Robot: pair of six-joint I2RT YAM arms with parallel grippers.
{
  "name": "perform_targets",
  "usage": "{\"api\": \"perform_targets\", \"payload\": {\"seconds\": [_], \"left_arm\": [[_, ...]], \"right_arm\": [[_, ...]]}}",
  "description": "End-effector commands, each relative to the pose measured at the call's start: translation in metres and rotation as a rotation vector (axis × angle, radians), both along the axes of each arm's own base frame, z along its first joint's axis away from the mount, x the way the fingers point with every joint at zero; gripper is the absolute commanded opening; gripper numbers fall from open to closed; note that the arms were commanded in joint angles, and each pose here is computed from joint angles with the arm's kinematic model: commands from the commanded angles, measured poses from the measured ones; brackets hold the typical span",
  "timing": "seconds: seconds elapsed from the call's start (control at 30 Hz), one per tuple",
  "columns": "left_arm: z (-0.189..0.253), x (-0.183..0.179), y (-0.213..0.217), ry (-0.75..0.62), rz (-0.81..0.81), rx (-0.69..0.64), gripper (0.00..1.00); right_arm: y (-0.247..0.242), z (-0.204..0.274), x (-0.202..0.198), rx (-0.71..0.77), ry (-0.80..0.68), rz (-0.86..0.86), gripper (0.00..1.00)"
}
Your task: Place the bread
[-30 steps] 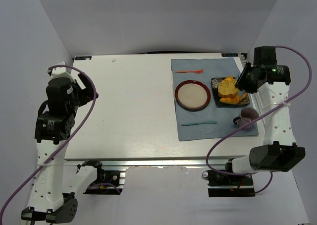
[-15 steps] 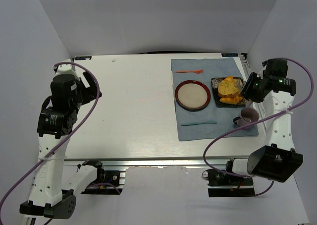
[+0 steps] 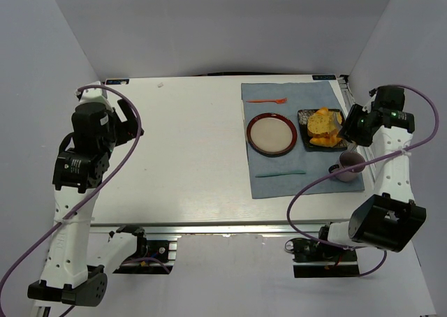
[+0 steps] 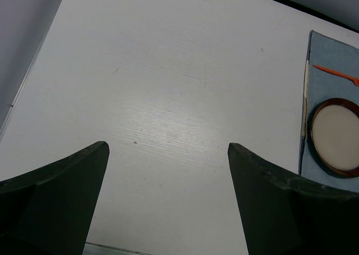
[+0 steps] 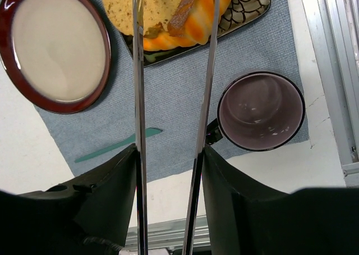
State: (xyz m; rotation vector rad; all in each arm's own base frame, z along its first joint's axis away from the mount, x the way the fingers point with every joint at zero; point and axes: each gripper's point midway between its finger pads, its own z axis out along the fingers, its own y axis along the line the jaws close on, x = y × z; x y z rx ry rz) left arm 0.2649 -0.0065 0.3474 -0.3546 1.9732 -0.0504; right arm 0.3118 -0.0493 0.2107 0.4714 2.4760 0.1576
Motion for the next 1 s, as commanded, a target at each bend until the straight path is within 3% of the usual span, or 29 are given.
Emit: {"api": "perform_targets", "payload": {"seconds": [0.0, 0.37, 0.5, 0.97], "left_arm": [[0.016, 0.001, 0.002, -0.045, 0.005, 0.014, 0.98], [0.016, 0.002, 0.004, -0.045, 0.014, 0.023, 0.98], [0.017, 0.002, 0.004, -0.046, 0.015, 0.022, 0.98], [0.017, -0.001, 0.003, -0.051, 0.010, 0.016, 0.98]], "right_arm": [[-0.005, 0.000, 0.011, -0.013, -0.042, 0.022, 0.53], [-0.002, -0.029, 0.007, 0.056, -0.001, 0.032, 0.54], [-0.001, -0.033, 0.005, 0.071, -0.002, 0.032, 0.50], [-0.002, -0.011, 0.005, 0.081, -0.058, 0.000, 0.12]]}}
